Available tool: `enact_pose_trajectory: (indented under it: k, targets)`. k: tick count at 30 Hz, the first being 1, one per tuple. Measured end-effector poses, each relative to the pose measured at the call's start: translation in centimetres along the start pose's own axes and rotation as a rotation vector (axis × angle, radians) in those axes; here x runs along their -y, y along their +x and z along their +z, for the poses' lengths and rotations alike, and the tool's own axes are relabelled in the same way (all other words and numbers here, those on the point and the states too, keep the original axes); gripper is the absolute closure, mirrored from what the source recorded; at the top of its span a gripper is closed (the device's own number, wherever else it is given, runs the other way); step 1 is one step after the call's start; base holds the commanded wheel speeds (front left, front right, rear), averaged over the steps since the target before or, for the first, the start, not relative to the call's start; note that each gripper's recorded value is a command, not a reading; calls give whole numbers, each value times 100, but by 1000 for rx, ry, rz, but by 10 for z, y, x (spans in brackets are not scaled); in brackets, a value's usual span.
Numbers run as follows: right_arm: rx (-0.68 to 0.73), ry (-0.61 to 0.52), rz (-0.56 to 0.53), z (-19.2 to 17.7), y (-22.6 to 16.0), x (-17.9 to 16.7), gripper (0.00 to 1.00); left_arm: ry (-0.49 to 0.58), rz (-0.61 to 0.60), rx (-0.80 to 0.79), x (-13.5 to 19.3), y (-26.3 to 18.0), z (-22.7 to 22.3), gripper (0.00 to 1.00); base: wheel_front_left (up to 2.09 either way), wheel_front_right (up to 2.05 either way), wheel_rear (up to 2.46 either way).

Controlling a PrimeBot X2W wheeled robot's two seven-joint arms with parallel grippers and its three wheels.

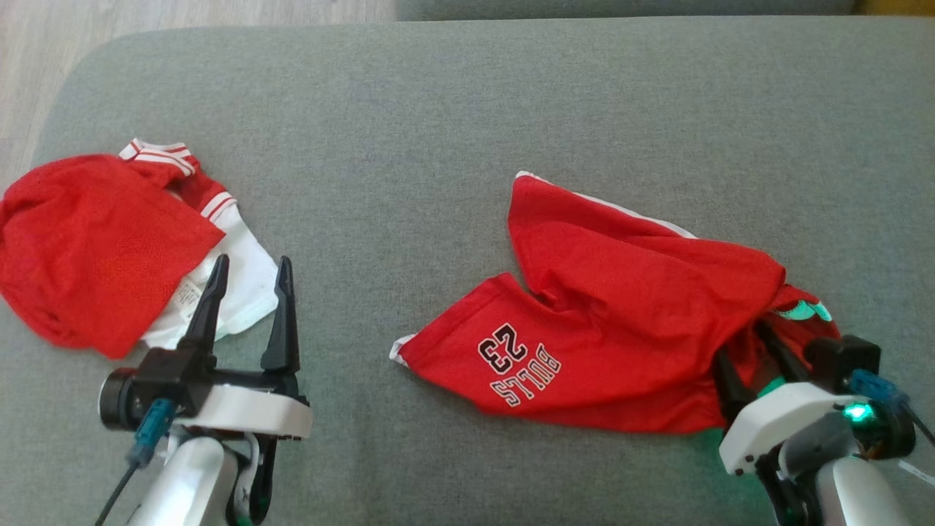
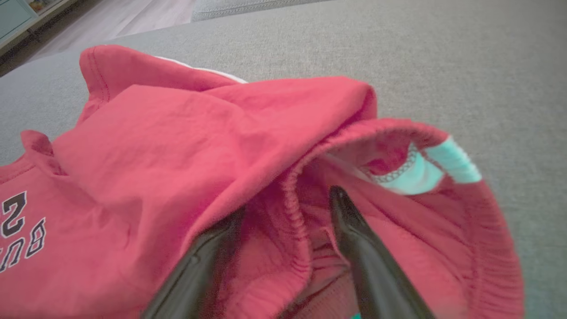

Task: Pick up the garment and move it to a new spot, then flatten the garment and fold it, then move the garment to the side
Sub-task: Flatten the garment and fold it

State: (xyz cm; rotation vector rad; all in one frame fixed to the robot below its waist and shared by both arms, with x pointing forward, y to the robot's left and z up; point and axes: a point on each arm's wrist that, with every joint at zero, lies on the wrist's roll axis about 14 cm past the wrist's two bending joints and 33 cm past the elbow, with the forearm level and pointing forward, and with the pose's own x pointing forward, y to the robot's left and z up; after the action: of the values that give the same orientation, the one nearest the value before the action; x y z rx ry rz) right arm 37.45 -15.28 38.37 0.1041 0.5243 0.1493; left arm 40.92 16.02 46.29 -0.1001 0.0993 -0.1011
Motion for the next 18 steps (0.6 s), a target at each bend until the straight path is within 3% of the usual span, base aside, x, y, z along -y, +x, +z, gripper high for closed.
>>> enact_pose_trajectory:
  k: [1,8,15,18]
  targets:
    - [-6,3,4,-2,0,-1,100,-1,0,0,0,0,0,0,0,0,0]
    - [-36,47,36,-9,-17,-12,100,0,-1,2,2,-4,-1,0,0,0,0]
    - [-294,170,63,-72,-72,-30,100,-7,-11,7,6,-5,2,0,0,0,0]
    - [-327,191,59,-80,-84,-30,100,-6,-17,12,8,-5,4,0,0,0,0]
